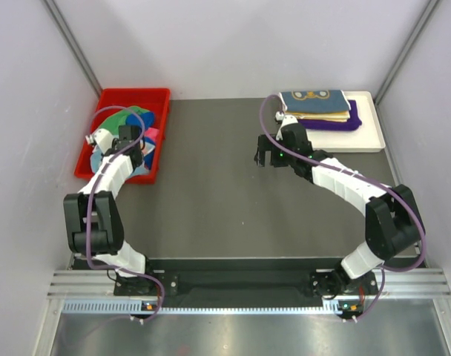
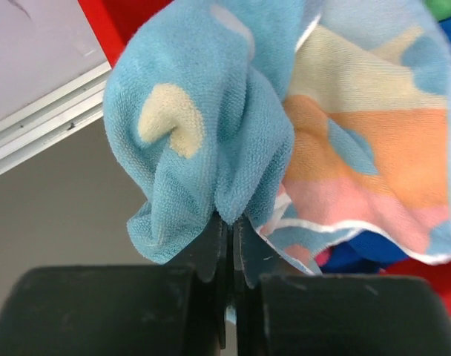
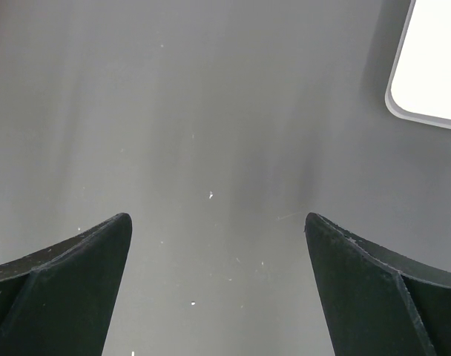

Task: Fold and stack the towels
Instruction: Grab crumpled towel, then move the towel to the center of the board

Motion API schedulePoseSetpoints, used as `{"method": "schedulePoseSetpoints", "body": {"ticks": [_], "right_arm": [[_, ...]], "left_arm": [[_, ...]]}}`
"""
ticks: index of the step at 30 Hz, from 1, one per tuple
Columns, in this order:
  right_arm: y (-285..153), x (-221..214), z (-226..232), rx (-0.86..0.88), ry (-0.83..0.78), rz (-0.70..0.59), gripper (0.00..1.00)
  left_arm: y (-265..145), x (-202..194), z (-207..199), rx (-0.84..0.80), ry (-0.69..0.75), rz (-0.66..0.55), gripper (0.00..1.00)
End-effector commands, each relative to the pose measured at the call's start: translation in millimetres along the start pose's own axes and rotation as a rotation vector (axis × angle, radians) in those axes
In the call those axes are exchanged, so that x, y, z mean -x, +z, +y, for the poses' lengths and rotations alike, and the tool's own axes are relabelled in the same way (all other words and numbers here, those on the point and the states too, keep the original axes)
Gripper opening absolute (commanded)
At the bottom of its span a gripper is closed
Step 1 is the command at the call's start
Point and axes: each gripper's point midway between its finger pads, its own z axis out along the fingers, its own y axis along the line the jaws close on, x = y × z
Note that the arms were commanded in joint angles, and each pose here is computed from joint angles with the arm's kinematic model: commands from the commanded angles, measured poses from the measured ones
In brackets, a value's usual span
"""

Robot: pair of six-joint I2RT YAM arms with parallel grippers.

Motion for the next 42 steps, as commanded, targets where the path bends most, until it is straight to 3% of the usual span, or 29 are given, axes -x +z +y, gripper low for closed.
{"method": "schedulePoseSetpoints", "body": {"ticks": [1, 10, 16, 20, 27, 33, 34, 39, 42], "right_arm": [[-12, 22, 14, 0.033, -0.013, -0.078, 1.0], [-13, 33, 16, 0.032, -0.015, -0.096, 1.0], [-14, 41, 20, 0.04, -0.017, -0.111, 1.0], [-19, 50, 23, 0.044, -0.025, -0.133, 1.0], [-31, 63, 21, 0.019, -0.027, -0.166, 1.0], [-49, 74, -5, -0.095, -0.009, -0.197, 1.0], [-51, 73, -12, -0.118, -0.004, -0.198, 1.0], [-64, 60, -37, -0.176, 0.027, -0.194, 1.0], [-63, 41, -42, -0.175, 0.027, -0.162, 1.0]], "left_arm": [[-27, 39, -18, -0.139, -0.11, -0.073, 0.0], [-86, 87, -29, -0.402, -0.21, -0.181, 0.0], [-119, 95, -44, -0.579, -0.222, -0.194, 0.0], [-151, 101, -58, -0.703, -0.205, -0.228, 0.0], [-242, 89, -109, -0.918, -0.026, -0.285, 0.0], [-315, 1, -162, -1.21, 0.214, -0.091, 0.0], [-327, -32, -167, -1.242, 0.275, -0.038, 0.0], [-379, -157, -155, -1.361, 0.465, 0.152, 0.0], [-418, -233, -120, -1.409, 0.552, 0.267, 0.0]]}}
